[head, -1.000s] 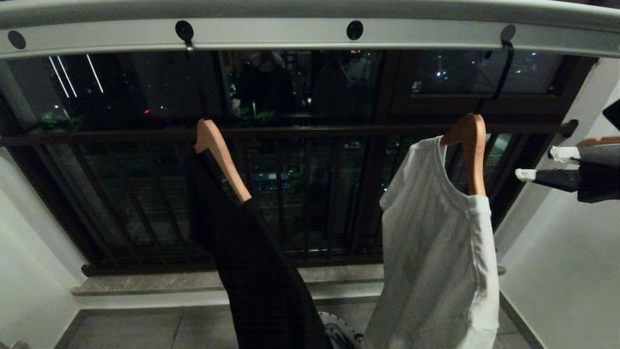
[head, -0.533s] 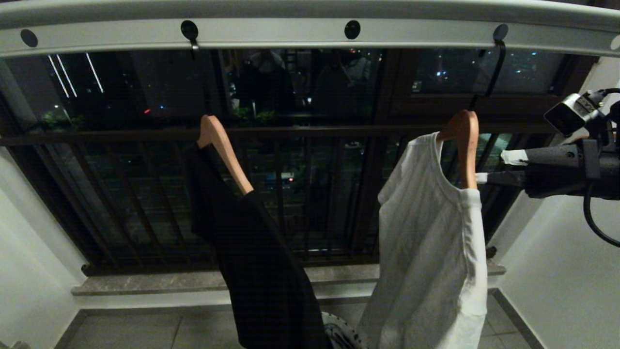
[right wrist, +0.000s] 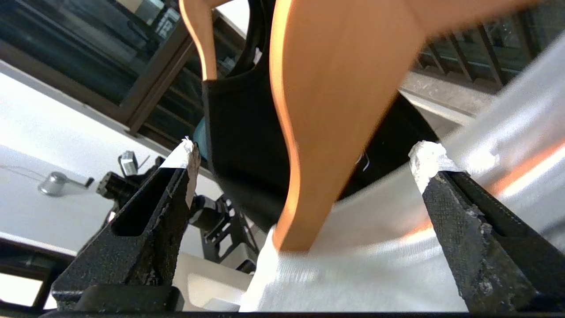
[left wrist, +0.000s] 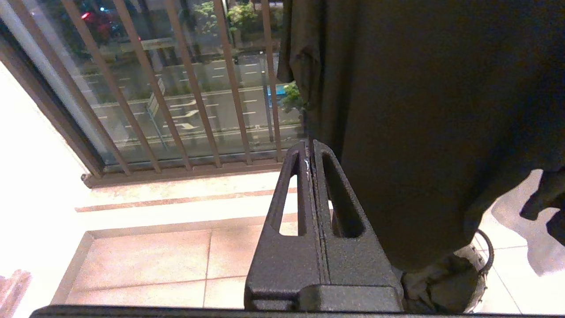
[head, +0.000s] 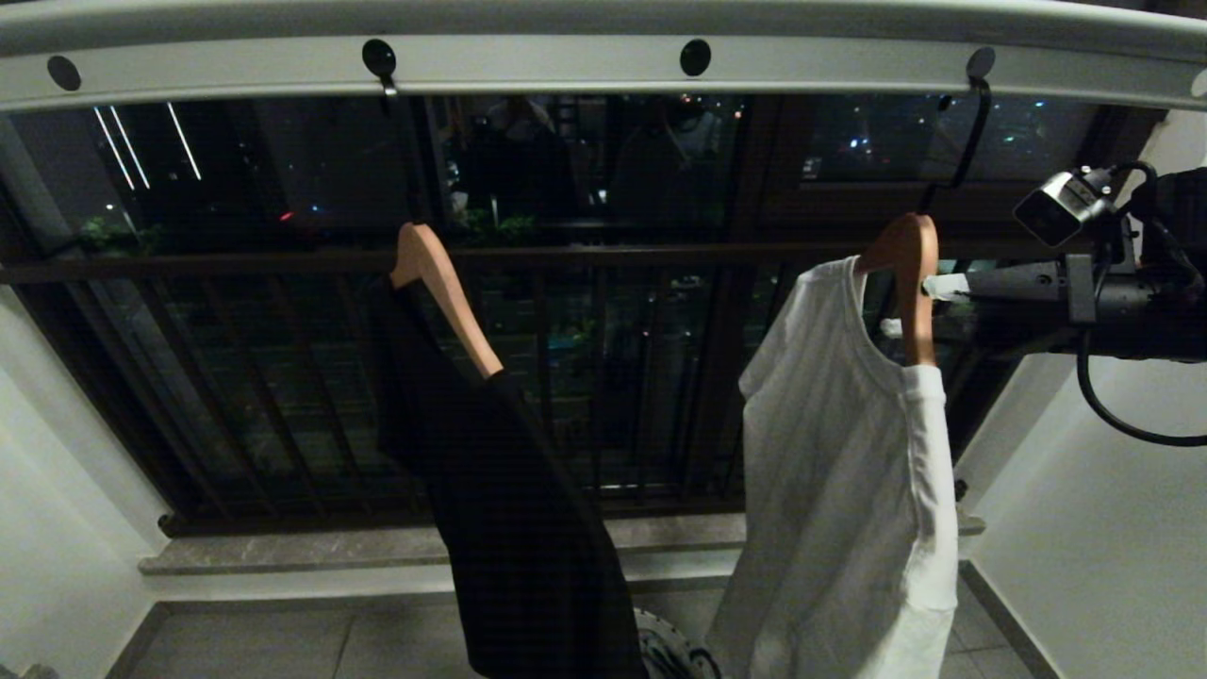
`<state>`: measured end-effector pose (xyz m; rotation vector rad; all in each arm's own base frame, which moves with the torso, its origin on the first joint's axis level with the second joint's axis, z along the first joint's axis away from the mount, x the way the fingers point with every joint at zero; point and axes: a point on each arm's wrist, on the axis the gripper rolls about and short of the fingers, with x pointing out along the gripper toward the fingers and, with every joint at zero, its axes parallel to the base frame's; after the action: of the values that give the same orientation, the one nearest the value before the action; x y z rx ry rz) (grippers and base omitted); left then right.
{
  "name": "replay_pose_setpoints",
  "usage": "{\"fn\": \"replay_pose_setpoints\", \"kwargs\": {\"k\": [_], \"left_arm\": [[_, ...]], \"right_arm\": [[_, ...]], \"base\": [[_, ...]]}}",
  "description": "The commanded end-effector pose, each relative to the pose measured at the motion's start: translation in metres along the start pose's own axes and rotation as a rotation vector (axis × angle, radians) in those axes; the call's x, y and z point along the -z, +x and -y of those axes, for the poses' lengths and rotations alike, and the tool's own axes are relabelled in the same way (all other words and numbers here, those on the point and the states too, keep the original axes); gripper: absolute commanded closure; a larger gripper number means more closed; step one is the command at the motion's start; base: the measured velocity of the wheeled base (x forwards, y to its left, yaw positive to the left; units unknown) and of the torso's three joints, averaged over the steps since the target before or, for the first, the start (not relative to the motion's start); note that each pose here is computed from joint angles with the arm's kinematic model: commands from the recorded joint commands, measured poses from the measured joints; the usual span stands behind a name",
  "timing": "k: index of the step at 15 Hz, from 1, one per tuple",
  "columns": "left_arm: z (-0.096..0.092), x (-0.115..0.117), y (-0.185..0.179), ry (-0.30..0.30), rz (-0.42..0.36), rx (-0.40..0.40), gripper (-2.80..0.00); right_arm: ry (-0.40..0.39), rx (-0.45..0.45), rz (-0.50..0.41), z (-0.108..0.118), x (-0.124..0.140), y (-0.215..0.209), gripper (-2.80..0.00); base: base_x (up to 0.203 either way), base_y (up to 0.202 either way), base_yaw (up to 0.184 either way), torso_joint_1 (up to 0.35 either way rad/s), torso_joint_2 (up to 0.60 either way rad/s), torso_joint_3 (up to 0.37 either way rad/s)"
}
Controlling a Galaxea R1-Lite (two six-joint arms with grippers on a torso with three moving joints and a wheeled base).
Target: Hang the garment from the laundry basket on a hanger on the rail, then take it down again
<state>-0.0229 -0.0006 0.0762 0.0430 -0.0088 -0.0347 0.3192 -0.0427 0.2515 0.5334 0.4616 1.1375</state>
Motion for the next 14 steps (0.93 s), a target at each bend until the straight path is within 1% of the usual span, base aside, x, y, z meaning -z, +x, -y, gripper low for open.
{"fn": "replay_pose_setpoints", "kwargs": {"k": [1, 3, 8, 14], "left_arm": [[0.0, 0.0, 0.0, 0.0, -0.001, 0.0, 0.0], [0.0, 0.001, 0.0, 0.0, -0.002, 0.0, 0.0], [0.0, 0.0, 0.0, 0.0, -0.001, 0.0, 0.0], [0.0, 0.001, 0.0, 0.0, -0.001, 0.002, 0.0]], "right_arm": [[-0.011, -0.014, -0.011, 0.002, -0.005, 0.008, -2.8], [-0.012, 0.035, -0.006, 0.0, -0.009, 0.018, -2.8], [-0.032, 0.032, -0.003, -0.002, -0.014, 0.019, -2.8], [-0.03, 0.03, -0.002, -0.002, -0.014, 0.019, -2.8]], "base": [[0.0, 0.0, 0.0, 0.0, 0.0, 0.0], [0.0, 0.0, 0.0, 0.0, 0.0, 0.0], [0.0, 0.0, 0.0, 0.0, 0.0, 0.0], [0.0, 0.0, 0.0, 0.0, 0.0, 0.0]]}}
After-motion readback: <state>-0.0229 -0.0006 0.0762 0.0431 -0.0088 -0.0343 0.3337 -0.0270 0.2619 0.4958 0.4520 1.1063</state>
